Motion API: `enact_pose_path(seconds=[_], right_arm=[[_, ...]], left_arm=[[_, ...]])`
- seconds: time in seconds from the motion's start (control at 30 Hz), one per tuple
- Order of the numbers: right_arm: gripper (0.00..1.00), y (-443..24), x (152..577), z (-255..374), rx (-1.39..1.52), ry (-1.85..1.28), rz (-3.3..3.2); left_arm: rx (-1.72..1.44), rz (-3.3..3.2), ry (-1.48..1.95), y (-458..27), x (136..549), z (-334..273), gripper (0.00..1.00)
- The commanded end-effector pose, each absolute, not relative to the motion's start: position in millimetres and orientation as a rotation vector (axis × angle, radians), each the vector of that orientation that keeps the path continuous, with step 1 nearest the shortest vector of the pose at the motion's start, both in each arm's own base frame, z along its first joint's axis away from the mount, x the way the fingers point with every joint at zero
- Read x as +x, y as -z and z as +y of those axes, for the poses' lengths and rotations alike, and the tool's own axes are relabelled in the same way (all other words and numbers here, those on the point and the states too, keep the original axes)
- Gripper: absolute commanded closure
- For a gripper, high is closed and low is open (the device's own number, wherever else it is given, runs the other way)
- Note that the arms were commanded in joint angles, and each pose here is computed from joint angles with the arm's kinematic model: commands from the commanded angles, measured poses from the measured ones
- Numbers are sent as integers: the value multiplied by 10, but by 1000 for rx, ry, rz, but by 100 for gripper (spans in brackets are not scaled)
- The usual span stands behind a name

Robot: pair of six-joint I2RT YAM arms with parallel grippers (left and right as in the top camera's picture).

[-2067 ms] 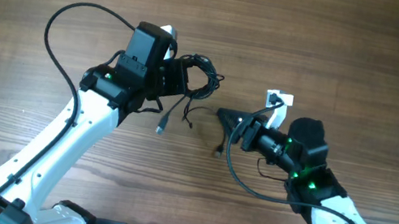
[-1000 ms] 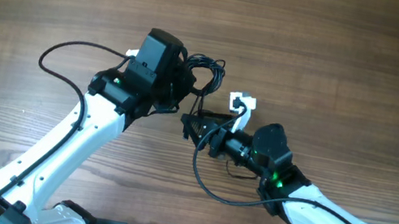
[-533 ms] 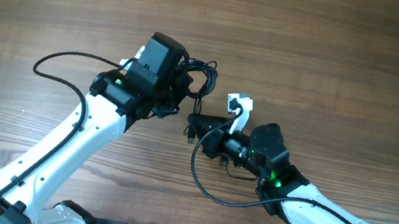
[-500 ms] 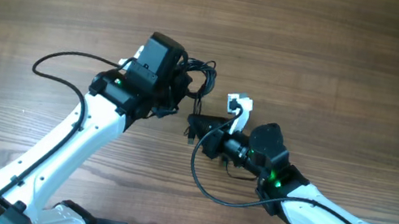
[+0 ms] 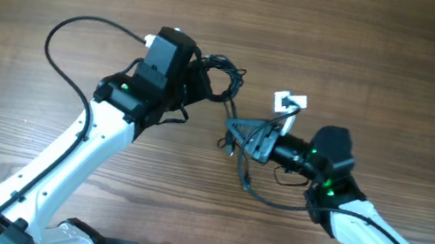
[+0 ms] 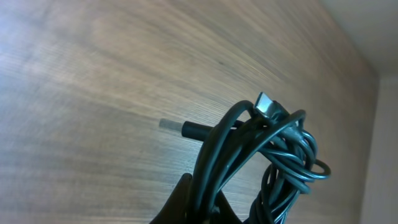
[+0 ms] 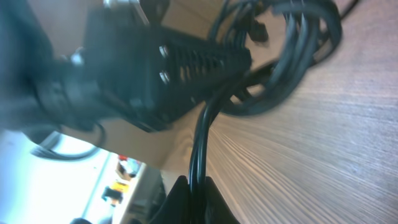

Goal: Untangle cables

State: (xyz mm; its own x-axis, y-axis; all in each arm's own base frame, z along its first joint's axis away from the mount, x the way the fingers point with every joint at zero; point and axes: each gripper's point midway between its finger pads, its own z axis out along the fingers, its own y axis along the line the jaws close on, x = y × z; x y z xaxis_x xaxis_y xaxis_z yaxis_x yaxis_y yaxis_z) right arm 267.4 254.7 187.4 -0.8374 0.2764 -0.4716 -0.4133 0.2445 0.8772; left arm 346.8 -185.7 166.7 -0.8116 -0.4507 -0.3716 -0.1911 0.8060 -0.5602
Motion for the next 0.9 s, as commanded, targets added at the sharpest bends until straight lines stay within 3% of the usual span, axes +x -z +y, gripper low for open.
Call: enact_pose_path(seconds=[0.0,0.5,0.87], right_arm=[[95,-2072,2700,2472,-38,-1740,1939],[96,-1891,3081,2174,296,-1610,1955],[95,-1956,3145,2160,410,-1640,1915]], left_arm=[[-121,2454,694,-1837,3387,-2138,96],[495,2304,822,-2264,2869,-2554,96],[679,2322,947,-2133,2583,-2907,96]])
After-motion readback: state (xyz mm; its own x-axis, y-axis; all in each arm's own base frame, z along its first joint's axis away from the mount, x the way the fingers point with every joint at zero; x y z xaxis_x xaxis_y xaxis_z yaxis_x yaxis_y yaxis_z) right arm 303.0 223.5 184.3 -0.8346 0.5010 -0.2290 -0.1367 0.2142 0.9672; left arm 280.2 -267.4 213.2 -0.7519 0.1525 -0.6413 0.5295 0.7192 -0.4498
